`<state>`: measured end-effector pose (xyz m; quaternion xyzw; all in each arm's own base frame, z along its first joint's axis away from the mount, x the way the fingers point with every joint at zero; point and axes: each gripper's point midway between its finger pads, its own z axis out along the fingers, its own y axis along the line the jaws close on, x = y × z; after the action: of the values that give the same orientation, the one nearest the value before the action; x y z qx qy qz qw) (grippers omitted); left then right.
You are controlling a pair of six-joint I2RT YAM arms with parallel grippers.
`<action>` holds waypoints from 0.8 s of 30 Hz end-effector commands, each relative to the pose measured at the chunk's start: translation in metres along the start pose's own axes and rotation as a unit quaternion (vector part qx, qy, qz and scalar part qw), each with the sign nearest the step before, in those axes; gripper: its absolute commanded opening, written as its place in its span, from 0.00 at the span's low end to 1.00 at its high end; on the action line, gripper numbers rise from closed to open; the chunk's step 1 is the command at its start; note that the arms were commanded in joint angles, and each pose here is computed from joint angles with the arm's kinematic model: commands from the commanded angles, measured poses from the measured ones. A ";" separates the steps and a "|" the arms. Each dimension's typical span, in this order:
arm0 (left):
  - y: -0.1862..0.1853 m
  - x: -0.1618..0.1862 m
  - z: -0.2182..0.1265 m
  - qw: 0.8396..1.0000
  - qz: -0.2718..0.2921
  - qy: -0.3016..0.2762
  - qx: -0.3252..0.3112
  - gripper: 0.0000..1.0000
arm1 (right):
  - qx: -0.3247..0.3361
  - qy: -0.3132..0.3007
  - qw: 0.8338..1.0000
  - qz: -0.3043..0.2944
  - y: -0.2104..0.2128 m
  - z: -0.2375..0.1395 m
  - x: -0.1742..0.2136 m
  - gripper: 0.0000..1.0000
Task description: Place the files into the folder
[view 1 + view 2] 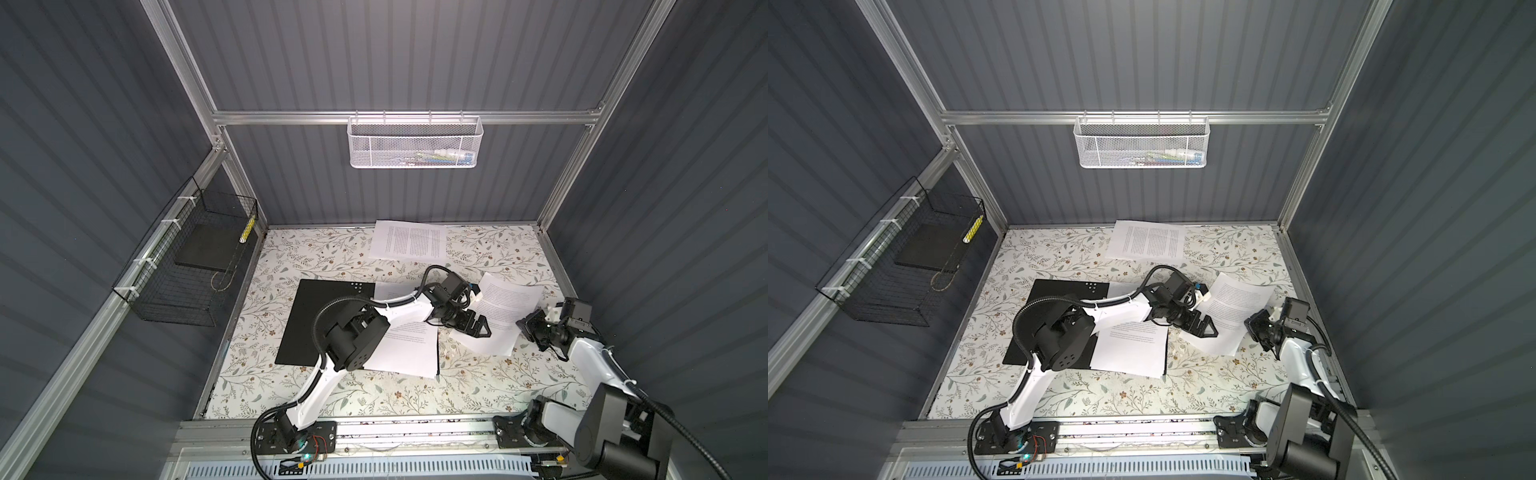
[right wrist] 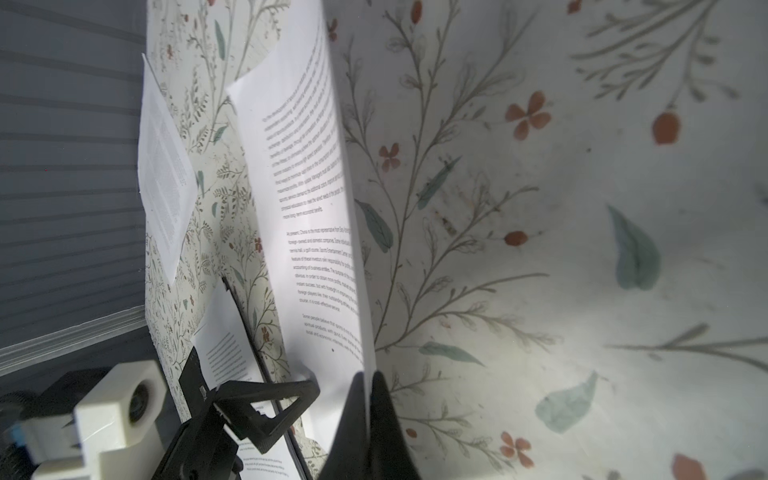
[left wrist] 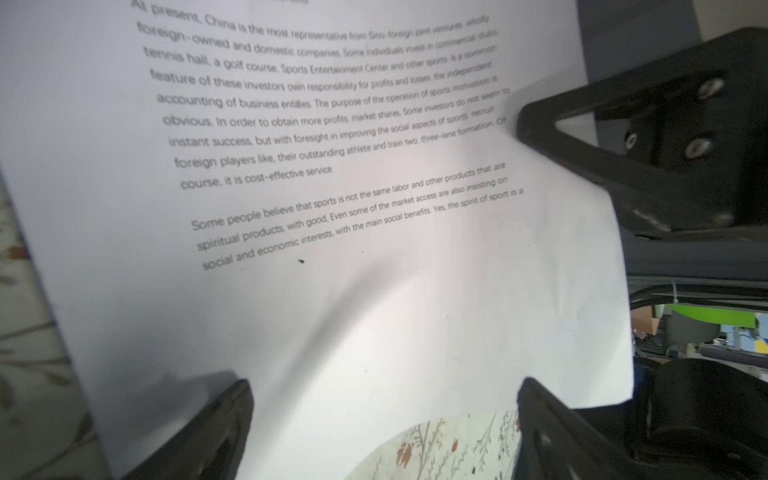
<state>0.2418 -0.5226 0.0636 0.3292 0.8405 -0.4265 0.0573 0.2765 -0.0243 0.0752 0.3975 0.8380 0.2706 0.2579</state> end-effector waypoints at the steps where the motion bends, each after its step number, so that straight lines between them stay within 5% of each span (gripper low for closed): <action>1: -0.077 -0.030 -0.049 0.995 0.011 -0.036 0.093 1.00 | -0.017 -0.012 0.999 -0.030 0.013 -0.015 -0.002 0.00; 5: -0.154 -0.062 -0.132 0.971 0.074 -0.161 0.159 1.00 | -0.018 -0.030 0.996 -0.080 0.040 -0.038 -0.009 0.00; 8: -0.163 -0.068 -0.182 0.954 0.107 -0.257 0.113 1.00 | -0.015 -0.061 0.990 -0.126 0.069 -0.059 -0.018 0.00; 12: -0.129 -0.050 -0.223 0.938 0.106 -0.331 -0.007 1.00 | -0.008 -0.082 0.974 -0.209 0.123 -0.079 -0.022 0.00; 17: -0.096 -0.007 -0.278 0.913 0.147 -0.345 -0.162 1.00 | -0.024 -0.062 0.951 -0.304 0.195 -0.081 0.001 0.00; 24: -0.034 0.069 -0.361 0.839 0.178 -0.344 -0.382 1.00 | -0.113 0.009 0.915 -0.387 0.300 -0.074 0.087 0.00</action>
<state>0.2258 -0.2868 0.3025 0.2557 0.7757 -0.2826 0.5029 0.3460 0.1556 0.2951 0.0371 0.8928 0.2330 0.3838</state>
